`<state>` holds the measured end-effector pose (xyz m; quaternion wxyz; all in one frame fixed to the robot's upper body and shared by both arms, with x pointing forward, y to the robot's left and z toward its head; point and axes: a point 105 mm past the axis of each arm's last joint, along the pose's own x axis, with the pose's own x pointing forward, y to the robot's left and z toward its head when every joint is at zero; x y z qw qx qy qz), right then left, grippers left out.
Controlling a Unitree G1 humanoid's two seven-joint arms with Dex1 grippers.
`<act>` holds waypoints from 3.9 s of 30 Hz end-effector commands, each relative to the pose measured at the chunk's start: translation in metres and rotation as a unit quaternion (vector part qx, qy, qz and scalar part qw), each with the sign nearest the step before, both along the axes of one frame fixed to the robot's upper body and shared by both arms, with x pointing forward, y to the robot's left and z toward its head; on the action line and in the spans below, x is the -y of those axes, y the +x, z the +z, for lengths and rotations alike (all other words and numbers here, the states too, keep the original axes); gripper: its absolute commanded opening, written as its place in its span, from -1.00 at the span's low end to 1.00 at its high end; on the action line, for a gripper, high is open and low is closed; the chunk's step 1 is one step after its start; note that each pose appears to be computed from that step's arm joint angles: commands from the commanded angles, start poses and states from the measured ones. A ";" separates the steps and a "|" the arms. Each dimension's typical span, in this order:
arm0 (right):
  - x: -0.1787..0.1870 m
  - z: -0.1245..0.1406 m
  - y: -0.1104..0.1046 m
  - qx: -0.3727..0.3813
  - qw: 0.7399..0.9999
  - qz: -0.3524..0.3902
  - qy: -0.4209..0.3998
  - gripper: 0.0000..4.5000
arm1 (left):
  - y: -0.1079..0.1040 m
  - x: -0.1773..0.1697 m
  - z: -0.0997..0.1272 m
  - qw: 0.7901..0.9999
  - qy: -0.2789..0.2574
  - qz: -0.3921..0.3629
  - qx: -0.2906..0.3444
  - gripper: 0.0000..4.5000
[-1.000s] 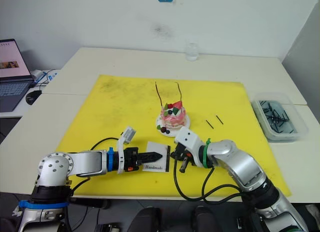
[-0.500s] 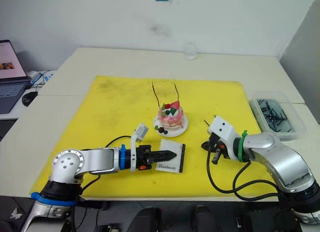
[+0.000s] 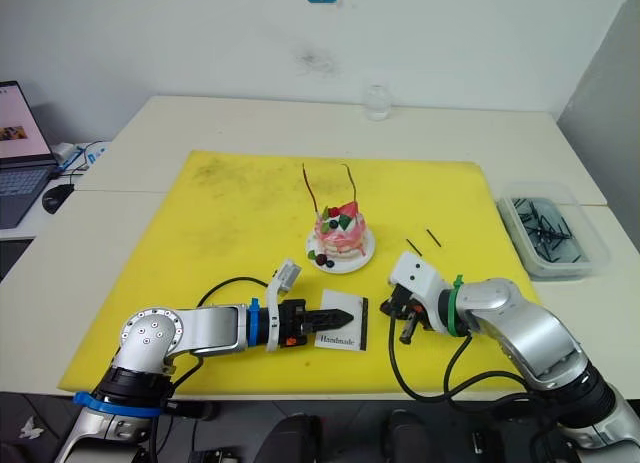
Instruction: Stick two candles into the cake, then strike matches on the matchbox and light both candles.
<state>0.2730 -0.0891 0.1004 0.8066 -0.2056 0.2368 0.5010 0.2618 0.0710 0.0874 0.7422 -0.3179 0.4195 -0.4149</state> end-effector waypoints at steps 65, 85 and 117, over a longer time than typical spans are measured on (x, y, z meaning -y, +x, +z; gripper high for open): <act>0.030 0.093 -0.003 0.170 0.968 -0.081 0.163 -1.00 | -0.014 -0.005 0.061 0.975 -0.072 -0.110 0.181 -0.99; 0.035 0.069 0.004 0.185 0.966 -0.100 0.150 -1.00 | -0.017 0.000 0.045 0.976 -0.057 -0.113 0.178 -0.99; 0.004 0.008 -0.023 0.054 0.997 -0.025 0.049 -1.00 | -0.005 0.004 -0.012 0.997 0.023 -0.064 0.027 -0.40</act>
